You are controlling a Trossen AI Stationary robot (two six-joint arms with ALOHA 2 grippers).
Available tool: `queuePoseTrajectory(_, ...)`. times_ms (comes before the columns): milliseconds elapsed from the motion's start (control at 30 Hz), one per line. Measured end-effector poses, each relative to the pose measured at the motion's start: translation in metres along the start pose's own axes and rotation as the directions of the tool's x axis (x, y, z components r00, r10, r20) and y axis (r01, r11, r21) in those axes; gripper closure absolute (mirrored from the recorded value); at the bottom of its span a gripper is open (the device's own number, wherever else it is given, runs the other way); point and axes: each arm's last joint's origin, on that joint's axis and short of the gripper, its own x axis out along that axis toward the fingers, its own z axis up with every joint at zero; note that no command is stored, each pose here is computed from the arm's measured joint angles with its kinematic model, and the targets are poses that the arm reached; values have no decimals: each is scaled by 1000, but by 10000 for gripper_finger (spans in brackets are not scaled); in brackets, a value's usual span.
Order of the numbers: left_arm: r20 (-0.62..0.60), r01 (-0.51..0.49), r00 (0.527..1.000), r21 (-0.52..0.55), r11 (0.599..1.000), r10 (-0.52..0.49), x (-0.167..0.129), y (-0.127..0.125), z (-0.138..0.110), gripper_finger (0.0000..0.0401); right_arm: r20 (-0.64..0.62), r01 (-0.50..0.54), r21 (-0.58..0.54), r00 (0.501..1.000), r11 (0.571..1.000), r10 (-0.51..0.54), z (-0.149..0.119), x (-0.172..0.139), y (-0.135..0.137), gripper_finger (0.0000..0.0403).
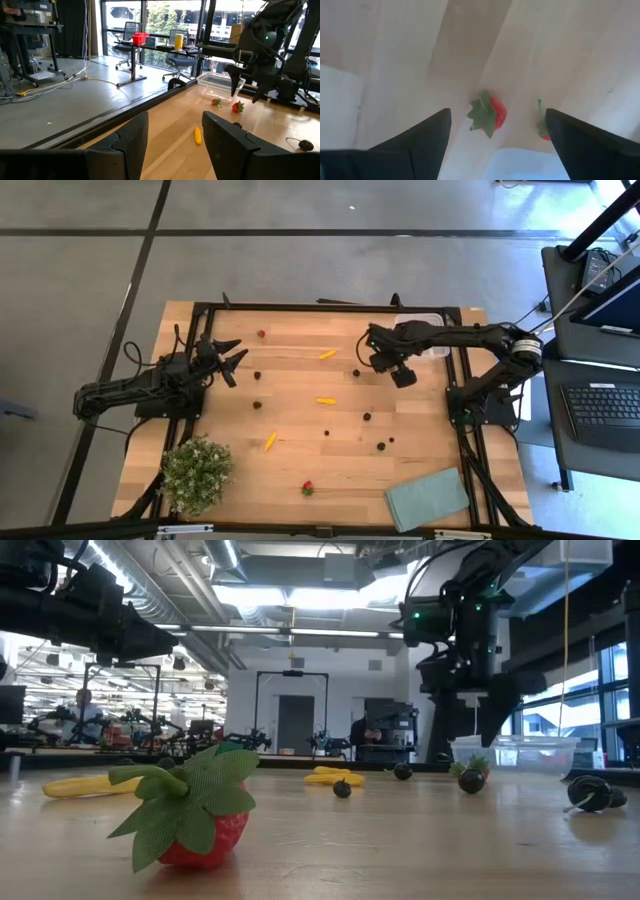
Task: Pick and placing Produce into tupperware
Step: Put the red strawberry into the transparent bin
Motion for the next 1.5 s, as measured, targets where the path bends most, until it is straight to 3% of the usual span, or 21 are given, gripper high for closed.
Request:
queuePoseTrajectory(233, 0, 0, 1000, 0, 1000, 0, 0, 0, 0, 222, -27, -26, -92, 999, 995, 23, 3, 11, -1, 79)
queuePoseTrajectory(800, 0, 1, 1000, 0, 1000, -1, 0, 0, 0, 222, -199, -76, -115, 979, 990, 52, 6, 48, -2, 86)
queuePoseTrajectory(967, 0, 1, 1000, 0, 1000, -1, 0, 0, 0, 222, -208, -84, -113, 976, 990, 59, 7, 52, -2, 124)
queuePoseTrajectory(1367, 0, 1, 1000, 0, 1000, -1, 0, 0, 0, 222, -212, -87, -111, 975, 990, 62, 7, 54, -2, 259)
queuePoseTrajectory(1500, 0, 1, 1000, 0, 1000, -1, 0, 0, 0, 222, -229, -67, -96, 972, 993, 43, 6, 53, -2, 267)
